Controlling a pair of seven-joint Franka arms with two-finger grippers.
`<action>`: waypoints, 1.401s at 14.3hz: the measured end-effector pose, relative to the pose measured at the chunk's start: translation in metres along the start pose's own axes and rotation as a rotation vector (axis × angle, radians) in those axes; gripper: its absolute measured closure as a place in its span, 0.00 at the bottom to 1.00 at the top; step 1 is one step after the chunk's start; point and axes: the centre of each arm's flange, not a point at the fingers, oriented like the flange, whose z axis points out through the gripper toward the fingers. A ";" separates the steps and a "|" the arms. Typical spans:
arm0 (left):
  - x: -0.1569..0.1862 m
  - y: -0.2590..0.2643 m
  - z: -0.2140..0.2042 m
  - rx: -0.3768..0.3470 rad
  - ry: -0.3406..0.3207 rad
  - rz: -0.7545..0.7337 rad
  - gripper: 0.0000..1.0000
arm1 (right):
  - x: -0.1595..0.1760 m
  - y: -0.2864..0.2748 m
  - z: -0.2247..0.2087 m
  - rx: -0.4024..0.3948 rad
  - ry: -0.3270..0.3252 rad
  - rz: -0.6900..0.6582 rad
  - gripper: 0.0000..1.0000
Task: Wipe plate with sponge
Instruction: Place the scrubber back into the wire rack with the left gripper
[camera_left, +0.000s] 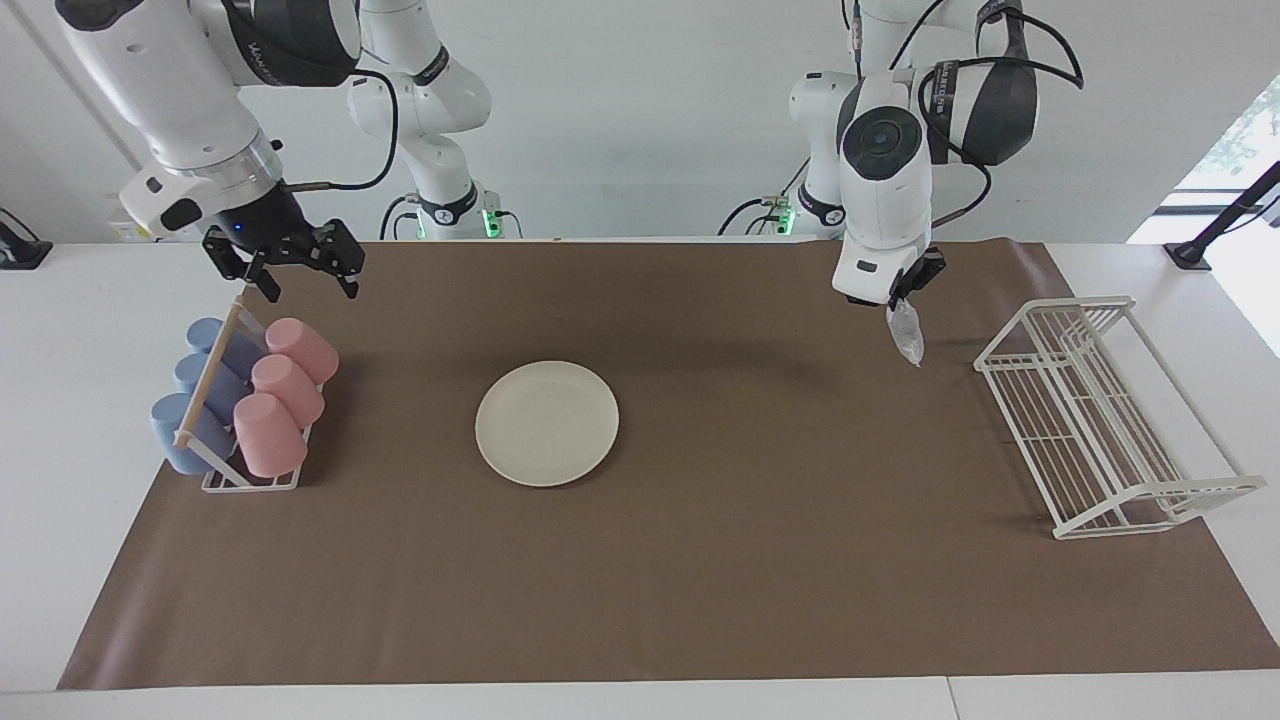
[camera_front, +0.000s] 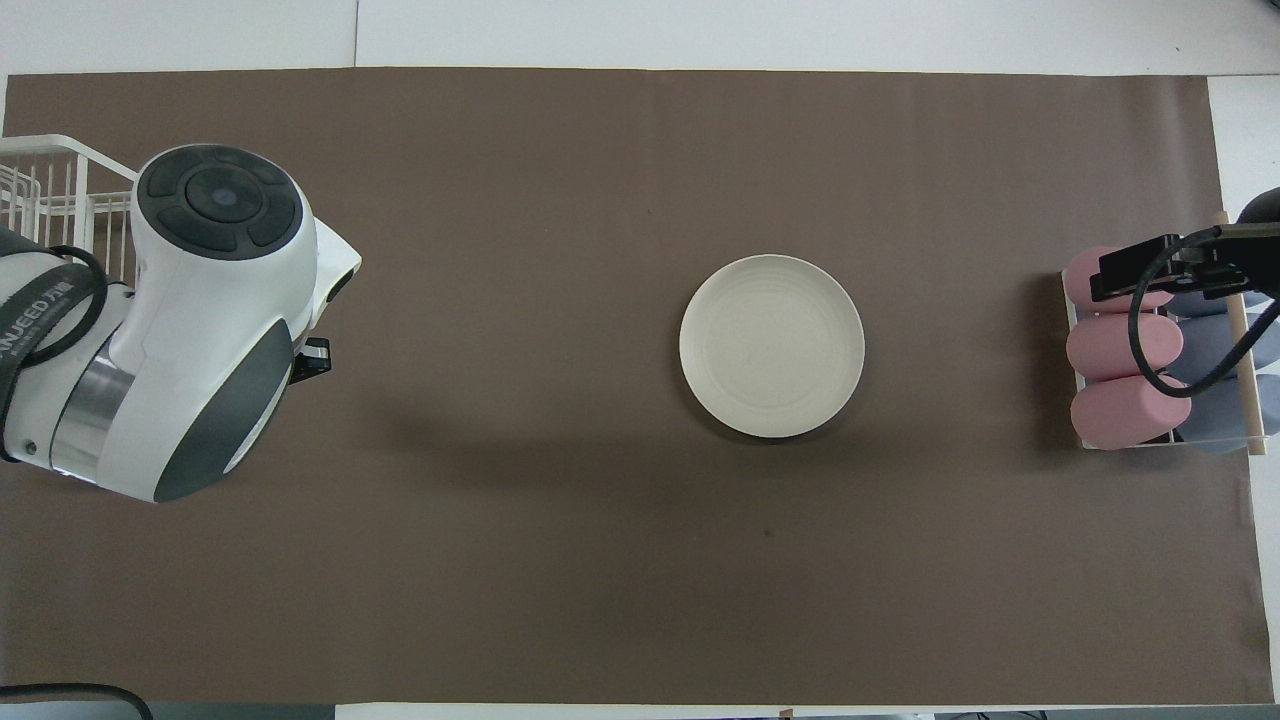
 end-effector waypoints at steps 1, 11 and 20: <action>0.001 -0.006 0.000 0.064 0.009 -0.006 0.94 | 0.000 0.000 -0.003 -0.001 0.006 0.000 0.00; 0.043 -0.055 0.018 0.546 0.117 -0.057 0.94 | 0.003 0.011 -0.001 -0.002 0.003 0.019 0.00; 0.126 -0.037 0.122 0.735 0.022 -0.006 0.94 | 0.003 0.014 -0.001 -0.002 0.004 0.025 0.00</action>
